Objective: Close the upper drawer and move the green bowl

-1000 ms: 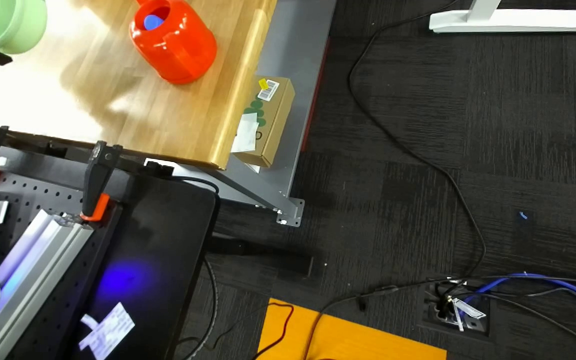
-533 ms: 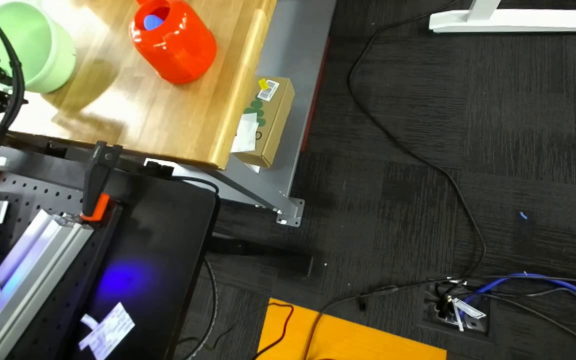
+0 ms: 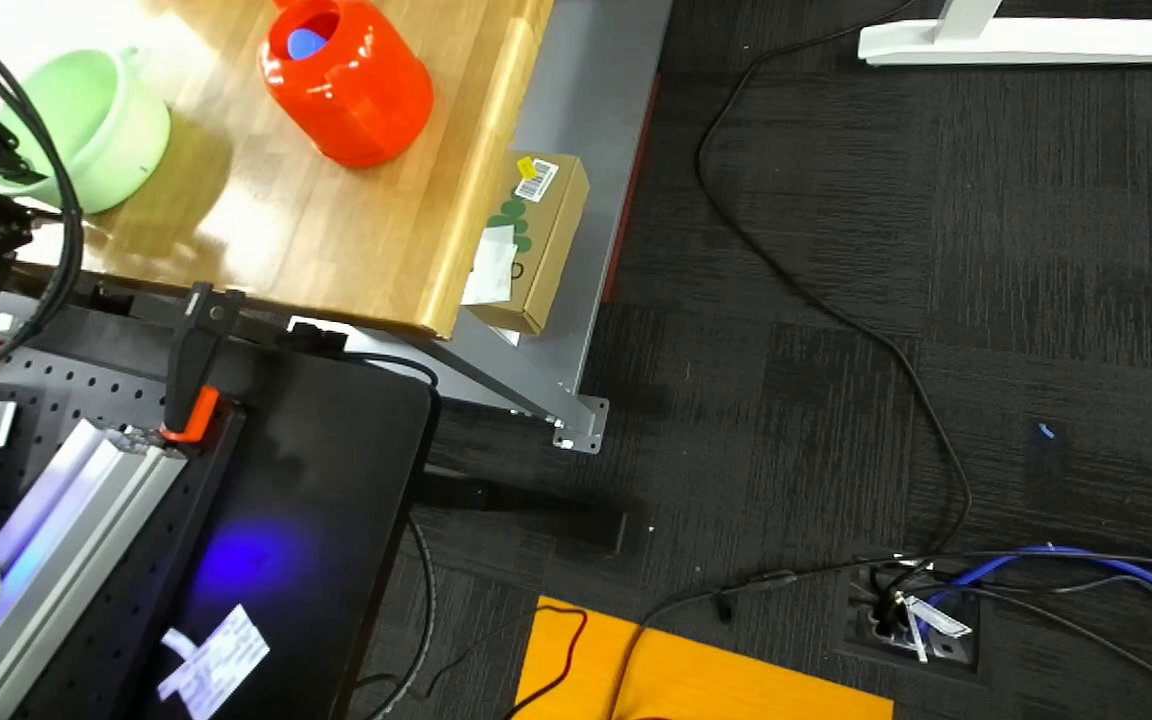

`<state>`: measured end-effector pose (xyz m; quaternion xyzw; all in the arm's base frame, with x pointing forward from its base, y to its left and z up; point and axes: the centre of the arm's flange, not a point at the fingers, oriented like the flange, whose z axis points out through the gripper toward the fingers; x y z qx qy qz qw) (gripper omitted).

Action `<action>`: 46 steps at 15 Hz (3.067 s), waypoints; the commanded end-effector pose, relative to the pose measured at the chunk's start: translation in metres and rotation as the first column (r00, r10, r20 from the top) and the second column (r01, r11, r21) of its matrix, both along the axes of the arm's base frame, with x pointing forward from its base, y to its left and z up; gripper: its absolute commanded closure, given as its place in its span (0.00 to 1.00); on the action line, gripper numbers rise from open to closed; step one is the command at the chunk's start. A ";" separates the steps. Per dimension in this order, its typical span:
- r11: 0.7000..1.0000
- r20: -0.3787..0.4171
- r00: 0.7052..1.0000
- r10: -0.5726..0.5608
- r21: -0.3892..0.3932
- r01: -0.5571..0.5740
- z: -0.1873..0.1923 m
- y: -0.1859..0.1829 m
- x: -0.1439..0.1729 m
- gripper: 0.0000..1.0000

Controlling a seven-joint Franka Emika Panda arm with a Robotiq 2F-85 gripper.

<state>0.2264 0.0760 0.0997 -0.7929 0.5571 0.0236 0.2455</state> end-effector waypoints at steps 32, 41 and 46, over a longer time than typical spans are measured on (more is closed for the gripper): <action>0.759 0.071 0.768 0.637 -0.234 -0.608 0.050 0.131 -0.065 0.00; 0.614 0.044 0.636 0.771 -0.317 -0.723 0.070 0.132 -0.052 0.00; 0.608 0.042 0.630 0.776 -0.319 -0.727 0.070 0.132 -0.052 0.00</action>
